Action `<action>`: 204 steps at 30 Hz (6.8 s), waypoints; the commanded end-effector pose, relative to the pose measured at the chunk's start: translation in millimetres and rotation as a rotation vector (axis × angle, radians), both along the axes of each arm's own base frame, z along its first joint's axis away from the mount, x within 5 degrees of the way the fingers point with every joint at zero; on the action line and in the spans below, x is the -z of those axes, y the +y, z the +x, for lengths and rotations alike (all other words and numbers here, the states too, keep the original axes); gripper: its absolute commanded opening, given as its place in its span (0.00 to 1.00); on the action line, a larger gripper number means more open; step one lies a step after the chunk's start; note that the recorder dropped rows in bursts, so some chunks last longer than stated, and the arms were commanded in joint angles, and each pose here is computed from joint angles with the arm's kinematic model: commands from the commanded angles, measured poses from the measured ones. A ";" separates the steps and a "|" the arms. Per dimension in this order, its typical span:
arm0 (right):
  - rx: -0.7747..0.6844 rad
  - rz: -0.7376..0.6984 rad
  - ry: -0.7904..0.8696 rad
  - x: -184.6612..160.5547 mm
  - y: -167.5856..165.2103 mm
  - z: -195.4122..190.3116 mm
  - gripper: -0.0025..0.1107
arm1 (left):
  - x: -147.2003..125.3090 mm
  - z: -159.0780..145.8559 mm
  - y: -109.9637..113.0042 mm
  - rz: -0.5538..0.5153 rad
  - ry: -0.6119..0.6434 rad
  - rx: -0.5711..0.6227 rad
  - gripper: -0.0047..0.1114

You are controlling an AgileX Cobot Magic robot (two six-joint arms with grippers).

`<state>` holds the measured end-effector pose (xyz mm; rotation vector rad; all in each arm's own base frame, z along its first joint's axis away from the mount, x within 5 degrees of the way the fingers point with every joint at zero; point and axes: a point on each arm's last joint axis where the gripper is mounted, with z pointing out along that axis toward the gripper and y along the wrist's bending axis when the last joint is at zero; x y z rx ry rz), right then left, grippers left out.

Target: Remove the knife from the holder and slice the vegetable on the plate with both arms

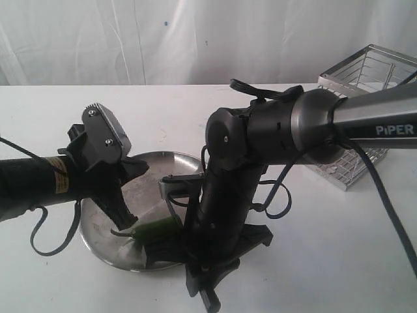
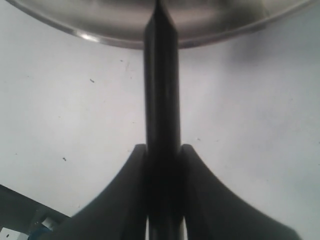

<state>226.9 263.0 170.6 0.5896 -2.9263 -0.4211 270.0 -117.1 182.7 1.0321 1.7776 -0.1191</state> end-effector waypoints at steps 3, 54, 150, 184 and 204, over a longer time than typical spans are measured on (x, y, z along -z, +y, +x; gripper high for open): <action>0.045 0.005 0.008 -1.5 0.4 1.0 0.02 | 9.8 11.3 18.9 -0.261 0.101 -0.075 0.04; 0.061 -0.007 0.008 13.8 3.6 5.3 0.02 | 61.1 49.9 -1.1 -0.800 0.562 -0.038 0.04; 0.050 -0.081 0.092 29.9 -13.8 -13.6 0.02 | 87.6 41.4 -12.4 -0.519 0.667 -0.074 0.04; 0.049 -0.057 0.074 29.5 -12.0 -12.1 0.02 | 99.7 30.3 -40.4 -0.251 0.642 -0.070 0.04; 0.063 -0.055 0.001 30.6 -12.2 -5.1 0.02 | 112.3 27.5 -24.8 -0.063 0.688 -0.182 0.04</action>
